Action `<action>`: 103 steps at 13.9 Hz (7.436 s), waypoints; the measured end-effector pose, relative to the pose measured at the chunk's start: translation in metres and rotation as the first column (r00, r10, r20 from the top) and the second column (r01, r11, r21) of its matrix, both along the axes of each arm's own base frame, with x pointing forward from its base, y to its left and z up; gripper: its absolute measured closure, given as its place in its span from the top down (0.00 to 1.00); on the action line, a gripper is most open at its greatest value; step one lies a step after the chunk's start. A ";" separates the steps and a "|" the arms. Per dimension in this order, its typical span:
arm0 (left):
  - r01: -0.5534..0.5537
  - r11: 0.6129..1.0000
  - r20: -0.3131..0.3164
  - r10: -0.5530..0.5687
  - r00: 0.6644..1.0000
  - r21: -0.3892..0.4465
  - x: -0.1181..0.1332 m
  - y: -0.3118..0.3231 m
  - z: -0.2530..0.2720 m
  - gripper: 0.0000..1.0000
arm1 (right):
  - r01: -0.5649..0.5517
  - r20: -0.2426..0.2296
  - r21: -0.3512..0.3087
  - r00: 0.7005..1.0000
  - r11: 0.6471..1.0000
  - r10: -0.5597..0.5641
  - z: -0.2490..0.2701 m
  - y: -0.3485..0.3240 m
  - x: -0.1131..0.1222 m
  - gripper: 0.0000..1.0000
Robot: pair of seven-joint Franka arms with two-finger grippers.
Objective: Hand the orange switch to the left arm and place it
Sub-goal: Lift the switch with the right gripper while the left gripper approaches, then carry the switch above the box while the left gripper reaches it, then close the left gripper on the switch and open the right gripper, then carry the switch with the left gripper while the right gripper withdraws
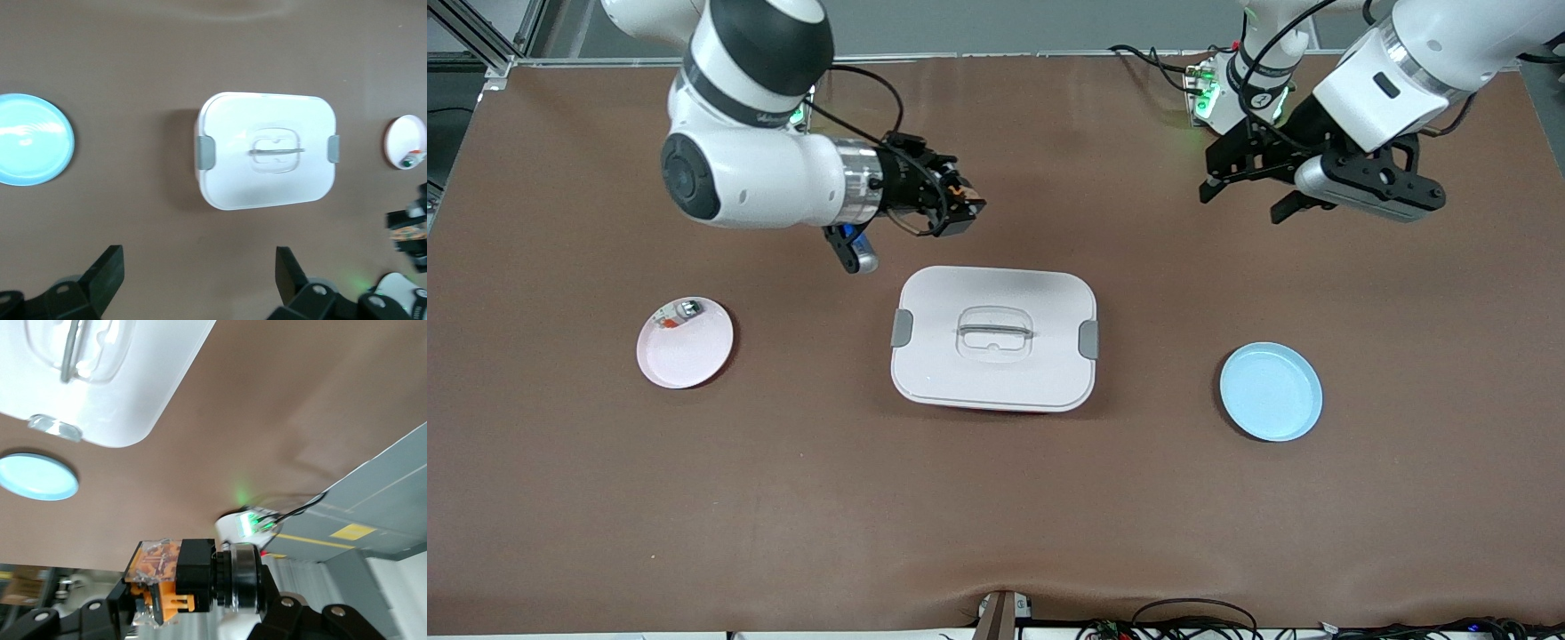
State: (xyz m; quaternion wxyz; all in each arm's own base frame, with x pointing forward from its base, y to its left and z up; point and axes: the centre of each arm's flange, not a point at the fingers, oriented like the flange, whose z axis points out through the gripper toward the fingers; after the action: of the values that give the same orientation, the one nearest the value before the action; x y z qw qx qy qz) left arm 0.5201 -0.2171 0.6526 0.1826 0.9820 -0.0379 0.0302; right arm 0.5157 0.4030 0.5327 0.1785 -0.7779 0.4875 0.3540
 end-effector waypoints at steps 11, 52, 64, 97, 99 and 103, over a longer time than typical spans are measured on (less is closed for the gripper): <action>-0.078 0.988 -0.028 0.075 0.997 -0.134 -0.069 -0.026 -0.013 1.00 | 0.308 -0.018 0.092 0.951 0.947 -0.307 0.010 0.085 -0.015 0.73; -0.097 0.945 -0.092 0.071 0.993 -0.311 -0.051 -0.109 -0.098 0.43 | 0.313 -0.022 0.090 0.950 0.946 -0.312 0.004 0.098 -0.013 0.73; -0.036 0.950 -0.052 0.021 0.998 -0.311 -0.045 -0.104 -0.105 0.43 | 0.316 -0.020 0.090 0.949 0.944 -0.316 0.003 0.099 -0.012 1.00; 0.680 0.673 -0.047 -0.700 0.713 0.291 0.053 0.154 -0.217 0.43 | -0.599 0.330 -0.388 0.620 0.701 0.712 -0.009 -0.228 0.028 1.00; 0.717 0.634 -0.057 -0.736 0.674 0.290 0.055 0.157 -0.226 0.43 | -0.641 0.340 -0.409 0.554 0.650 0.760 -0.008 -0.253 0.028 1.00; 0.776 0.565 -0.051 -0.798 0.600 0.280 0.064 0.177 -0.249 0.43 | -0.695 0.366 -0.426 0.454 0.580 0.813 -0.004 -0.304 0.031 1.00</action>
State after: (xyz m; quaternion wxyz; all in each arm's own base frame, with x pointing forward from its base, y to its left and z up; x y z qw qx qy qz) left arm 0.5843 -0.0403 0.4038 0.0377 0.8750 -0.4823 -0.0197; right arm 0.5464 0.0990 0.5292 0.0423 -0.9911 0.0551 0.1137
